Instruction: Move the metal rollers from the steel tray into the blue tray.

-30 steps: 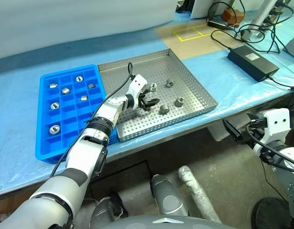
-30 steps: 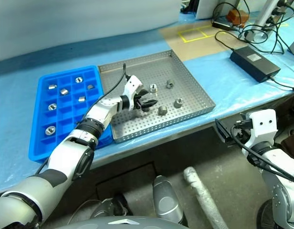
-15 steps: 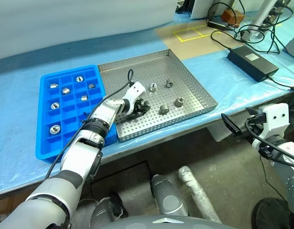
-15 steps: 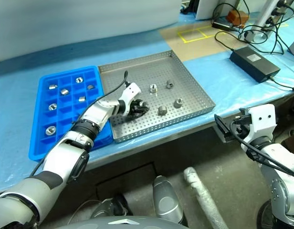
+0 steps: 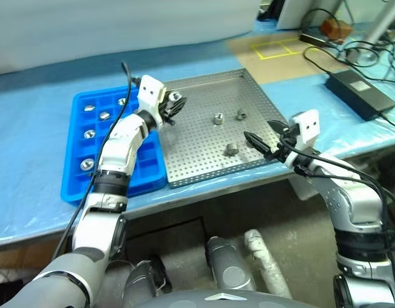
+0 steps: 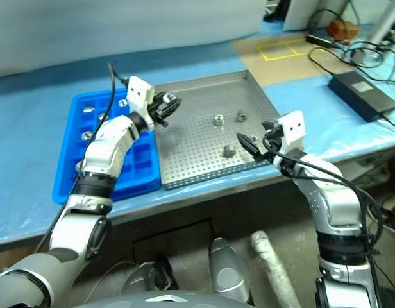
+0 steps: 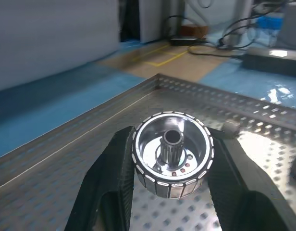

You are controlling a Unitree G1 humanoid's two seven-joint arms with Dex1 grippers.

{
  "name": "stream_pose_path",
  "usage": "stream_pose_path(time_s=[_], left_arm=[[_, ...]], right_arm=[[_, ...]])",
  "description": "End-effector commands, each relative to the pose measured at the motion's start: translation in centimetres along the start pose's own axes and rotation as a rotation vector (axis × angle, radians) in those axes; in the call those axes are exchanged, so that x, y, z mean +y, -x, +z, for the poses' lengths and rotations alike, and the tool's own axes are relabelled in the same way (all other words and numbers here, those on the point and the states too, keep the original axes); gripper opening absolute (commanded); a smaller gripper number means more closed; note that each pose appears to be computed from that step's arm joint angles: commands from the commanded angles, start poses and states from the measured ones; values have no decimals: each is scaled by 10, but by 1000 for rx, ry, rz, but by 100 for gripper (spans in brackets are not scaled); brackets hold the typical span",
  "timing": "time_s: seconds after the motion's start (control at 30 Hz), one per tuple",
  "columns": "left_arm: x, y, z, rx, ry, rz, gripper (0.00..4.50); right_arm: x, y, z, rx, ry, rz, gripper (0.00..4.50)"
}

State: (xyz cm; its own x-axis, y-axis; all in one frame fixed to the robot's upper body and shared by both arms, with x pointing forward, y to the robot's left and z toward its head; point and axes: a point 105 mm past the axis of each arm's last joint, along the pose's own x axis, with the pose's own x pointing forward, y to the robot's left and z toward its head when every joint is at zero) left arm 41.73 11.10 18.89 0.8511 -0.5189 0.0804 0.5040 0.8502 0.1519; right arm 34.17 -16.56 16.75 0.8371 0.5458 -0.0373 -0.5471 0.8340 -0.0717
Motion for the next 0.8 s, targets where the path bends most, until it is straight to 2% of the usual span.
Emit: stream_pose_path(time_s=[0.03, 0.17, 0.27, 0.8], left_arm=[[18, 16, 15, -25, -55, 126, 173], [24, 36, -12, 90, -62, 224, 173], [24, 42, -21, 131, -44, 252, 173], [20, 22, -18, 126, -24, 187, 173]], right_arm=[[6, -16, 8, -38, 31, 72, 450], [15, -33, 10, -48, 26, 161, 450], [18, -39, 11, -54, 30, 187, 450], [16, -27, 0, -34, 29, 141, 450]])
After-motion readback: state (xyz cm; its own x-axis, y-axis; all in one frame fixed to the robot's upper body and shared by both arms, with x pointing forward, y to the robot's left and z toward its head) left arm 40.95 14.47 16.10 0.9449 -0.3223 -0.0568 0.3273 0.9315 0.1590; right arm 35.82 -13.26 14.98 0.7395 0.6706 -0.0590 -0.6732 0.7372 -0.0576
